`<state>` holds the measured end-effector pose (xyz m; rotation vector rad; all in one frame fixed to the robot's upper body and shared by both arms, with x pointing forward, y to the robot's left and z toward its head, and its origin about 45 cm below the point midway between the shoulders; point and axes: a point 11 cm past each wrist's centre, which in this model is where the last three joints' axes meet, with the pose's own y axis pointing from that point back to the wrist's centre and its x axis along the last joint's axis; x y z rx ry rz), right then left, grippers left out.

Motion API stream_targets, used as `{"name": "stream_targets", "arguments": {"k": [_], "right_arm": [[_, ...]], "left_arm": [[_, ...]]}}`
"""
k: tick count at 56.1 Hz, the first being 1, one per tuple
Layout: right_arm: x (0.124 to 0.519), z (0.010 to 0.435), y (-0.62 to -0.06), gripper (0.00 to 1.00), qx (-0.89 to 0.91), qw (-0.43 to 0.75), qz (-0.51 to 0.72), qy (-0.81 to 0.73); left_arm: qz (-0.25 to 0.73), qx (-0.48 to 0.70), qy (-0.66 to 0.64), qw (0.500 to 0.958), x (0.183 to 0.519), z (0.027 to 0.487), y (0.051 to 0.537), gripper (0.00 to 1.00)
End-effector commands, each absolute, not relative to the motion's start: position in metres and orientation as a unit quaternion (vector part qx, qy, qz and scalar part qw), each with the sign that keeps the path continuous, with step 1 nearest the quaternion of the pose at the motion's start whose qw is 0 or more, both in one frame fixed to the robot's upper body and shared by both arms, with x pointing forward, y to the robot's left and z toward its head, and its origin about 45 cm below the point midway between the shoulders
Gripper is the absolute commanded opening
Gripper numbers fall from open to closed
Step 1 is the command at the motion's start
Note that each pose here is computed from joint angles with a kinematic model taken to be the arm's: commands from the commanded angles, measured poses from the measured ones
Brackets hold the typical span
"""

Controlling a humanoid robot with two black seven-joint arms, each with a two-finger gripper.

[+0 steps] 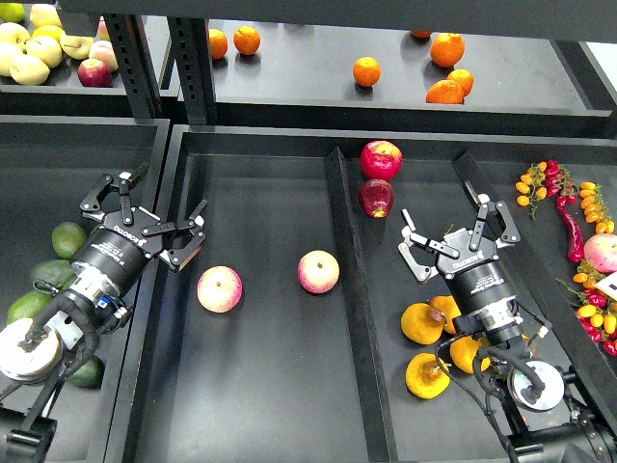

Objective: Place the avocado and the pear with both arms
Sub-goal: 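Raise the right gripper away from the pears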

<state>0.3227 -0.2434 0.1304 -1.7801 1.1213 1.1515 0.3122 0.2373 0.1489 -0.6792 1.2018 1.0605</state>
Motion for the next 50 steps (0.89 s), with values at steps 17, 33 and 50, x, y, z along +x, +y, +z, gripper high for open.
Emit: {"name": "stream_targets", "arguments": {"k": [17, 33, 50], "right_arm": [[0.321, 0.122, -0.246, 1.0, -0.685, 0.358, 0.453, 0.444], [0.321, 0.122, -0.247, 1.0, -0.684, 0.358, 0.454, 0.445], [0.32, 0.119, -0.248, 1.0, -0.682, 0.356, 0.455, 0.447]], "left_arm": [[0.481, -0.288, 0.546, 0.622, 0.291, 0.127, 0.244, 1.0], [0.481, -0.287, 0.546, 0.622, 0.291, 0.127, 0.243, 1.0], [0.481, -0.288, 0.546, 0.622, 0.291, 0.127, 0.244, 1.0]]}}
